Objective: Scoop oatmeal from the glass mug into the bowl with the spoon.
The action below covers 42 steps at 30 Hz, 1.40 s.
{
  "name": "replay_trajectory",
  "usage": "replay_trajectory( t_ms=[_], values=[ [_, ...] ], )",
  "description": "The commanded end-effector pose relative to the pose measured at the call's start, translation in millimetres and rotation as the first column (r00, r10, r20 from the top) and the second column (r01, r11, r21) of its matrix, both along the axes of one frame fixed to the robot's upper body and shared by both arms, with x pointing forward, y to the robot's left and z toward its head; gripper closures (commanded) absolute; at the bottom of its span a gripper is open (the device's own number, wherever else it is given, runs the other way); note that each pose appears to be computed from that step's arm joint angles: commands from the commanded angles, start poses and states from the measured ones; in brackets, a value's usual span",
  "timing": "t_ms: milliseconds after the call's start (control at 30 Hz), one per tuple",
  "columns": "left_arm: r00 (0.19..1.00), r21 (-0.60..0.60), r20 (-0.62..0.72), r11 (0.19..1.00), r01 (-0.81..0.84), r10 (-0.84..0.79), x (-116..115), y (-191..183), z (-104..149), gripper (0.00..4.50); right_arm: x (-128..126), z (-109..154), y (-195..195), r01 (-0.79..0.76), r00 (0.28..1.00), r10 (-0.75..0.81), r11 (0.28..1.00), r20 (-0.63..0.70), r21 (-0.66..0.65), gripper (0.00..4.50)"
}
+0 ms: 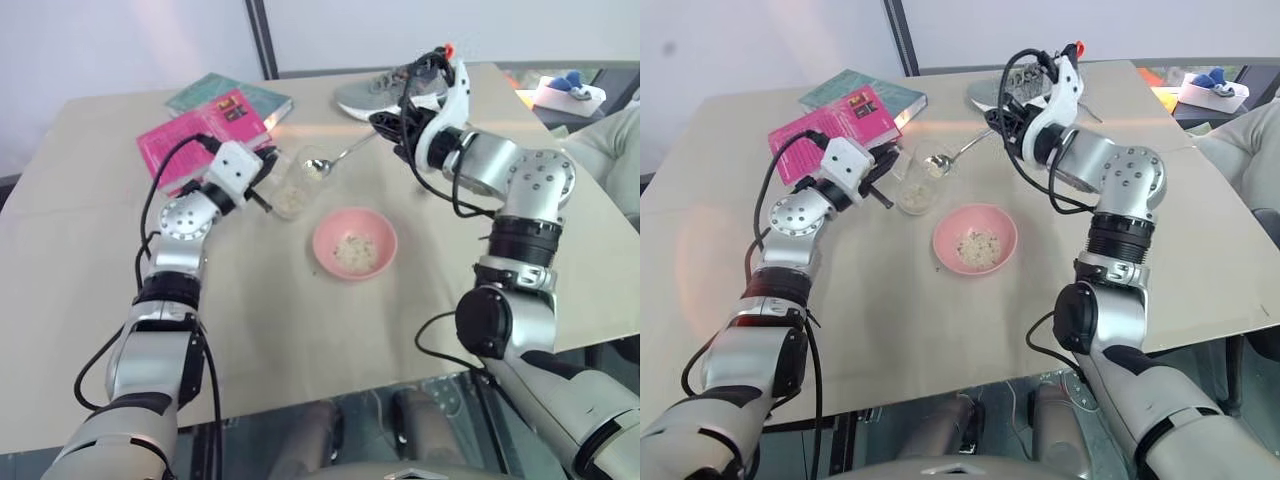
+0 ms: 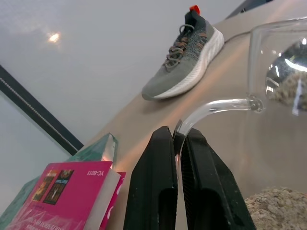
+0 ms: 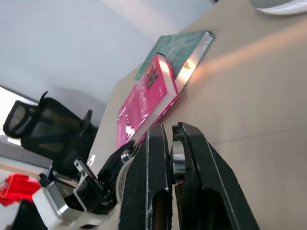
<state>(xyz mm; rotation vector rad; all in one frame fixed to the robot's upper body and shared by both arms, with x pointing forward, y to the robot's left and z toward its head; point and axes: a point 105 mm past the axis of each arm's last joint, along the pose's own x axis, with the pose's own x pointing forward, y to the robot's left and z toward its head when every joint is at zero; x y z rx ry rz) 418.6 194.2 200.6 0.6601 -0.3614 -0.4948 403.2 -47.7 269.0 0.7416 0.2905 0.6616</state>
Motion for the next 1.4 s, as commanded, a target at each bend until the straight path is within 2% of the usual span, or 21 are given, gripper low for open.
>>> replay_trajectory(
  t_ms=[33, 567, 1000, 1400],
  values=[
    [0.995, 0.049, 0.1, 0.999, 0.008, -0.013, -3, 0, 21, 4.34, -3, 19, -19, 0.054, 0.997, -0.057, 0.996, 0.047, 0.066, 4.5],
    [0.983, 0.018, 0.174, 0.998, 0.054, -0.056, -10, -4, 32, 4.34, -19, 22, -35, 0.075, 0.997, -0.079, 0.987, 0.02, 0.142, 4.5],
    [0.975, 0.032, 0.201, 0.995, 0.092, -0.096, -10, -16, 38, 4.34, -52, 29, -48, 0.075, 0.994, -0.088, 0.979, 0.058, 0.189, 4.5],
    [0.977, 0.031, 0.189, 0.995, 0.096, -0.1, -8, -18, 39, 4.34, -80, 22, -58, 0.082, 0.996, -0.086, 0.977, 0.014, 0.195, 4.5]
  ],
)
